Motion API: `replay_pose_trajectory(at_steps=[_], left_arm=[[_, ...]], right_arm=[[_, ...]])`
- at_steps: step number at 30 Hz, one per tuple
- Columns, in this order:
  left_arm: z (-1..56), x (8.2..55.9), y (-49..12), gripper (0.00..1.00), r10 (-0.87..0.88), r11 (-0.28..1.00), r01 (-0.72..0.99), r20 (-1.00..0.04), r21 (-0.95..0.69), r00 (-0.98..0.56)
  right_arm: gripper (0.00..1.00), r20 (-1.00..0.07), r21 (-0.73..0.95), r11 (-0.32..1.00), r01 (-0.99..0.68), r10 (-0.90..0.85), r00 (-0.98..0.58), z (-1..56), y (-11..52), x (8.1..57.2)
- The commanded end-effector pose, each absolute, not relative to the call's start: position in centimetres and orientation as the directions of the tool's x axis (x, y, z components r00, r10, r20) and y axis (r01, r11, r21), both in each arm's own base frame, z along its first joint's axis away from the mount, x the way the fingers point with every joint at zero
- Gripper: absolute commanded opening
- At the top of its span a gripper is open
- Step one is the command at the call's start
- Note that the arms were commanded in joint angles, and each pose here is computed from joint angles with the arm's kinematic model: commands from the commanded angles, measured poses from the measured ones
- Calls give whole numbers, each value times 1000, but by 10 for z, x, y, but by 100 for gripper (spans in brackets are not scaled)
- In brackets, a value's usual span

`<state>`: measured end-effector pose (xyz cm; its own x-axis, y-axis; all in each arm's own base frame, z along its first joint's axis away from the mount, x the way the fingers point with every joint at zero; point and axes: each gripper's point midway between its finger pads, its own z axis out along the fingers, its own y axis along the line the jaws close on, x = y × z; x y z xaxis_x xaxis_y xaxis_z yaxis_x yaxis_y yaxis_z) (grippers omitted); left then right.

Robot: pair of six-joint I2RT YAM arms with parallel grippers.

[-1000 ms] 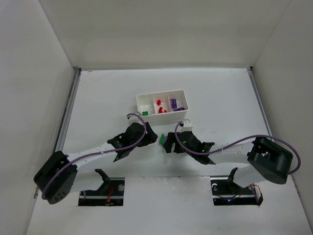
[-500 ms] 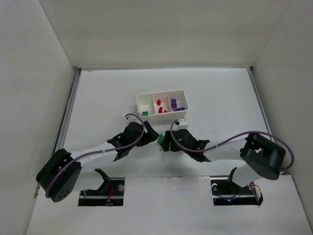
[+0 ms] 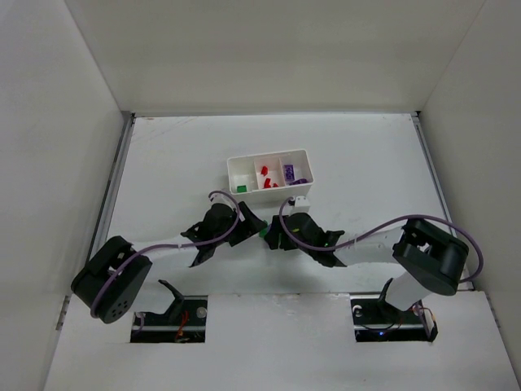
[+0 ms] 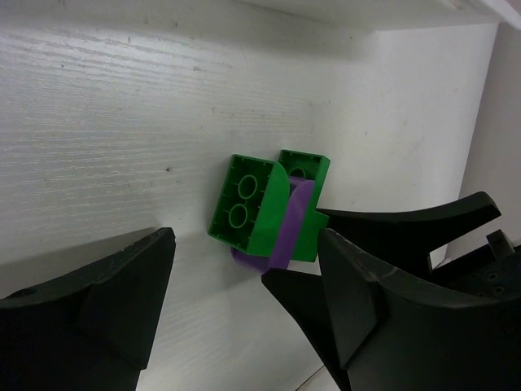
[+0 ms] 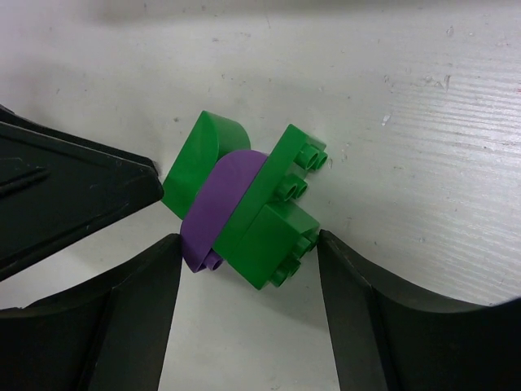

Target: Sort the legos into containers by color

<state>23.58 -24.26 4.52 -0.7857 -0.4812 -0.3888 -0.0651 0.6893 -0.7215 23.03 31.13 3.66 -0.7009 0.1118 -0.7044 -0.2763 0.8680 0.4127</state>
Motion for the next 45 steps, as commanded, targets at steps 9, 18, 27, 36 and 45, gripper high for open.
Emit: replay_pose_trajectory(at_steps=[9, 18, 27, 36, 45], left_arm=[[66, 234, -255, 73, -477, 637, 5, -399, -771, -783], [79, 234, -269, 73, -491, 576, 16, -362, -817, -792], [84, 229, -278, 66, -505, 522, -5, -304, -853, -808], [99, 226, -283, 46, -534, 449, -40, -232, -893, -813], [107, 227, -277, 23, -595, 368, -94, -156, -925, -789]], right_arm=[[55, -724, 451, 833, -322, 130, -677, 68, 310, 226], [55, -728, 496, 787, -367, 147, -669, 87, 318, 222], [55, -718, 569, 708, -419, 180, -672, 109, 329, 212], [55, -711, 591, 688, -422, 196, -675, 113, 333, 212], [58, -683, 639, 645, -419, 226, -694, 114, 343, 210]])
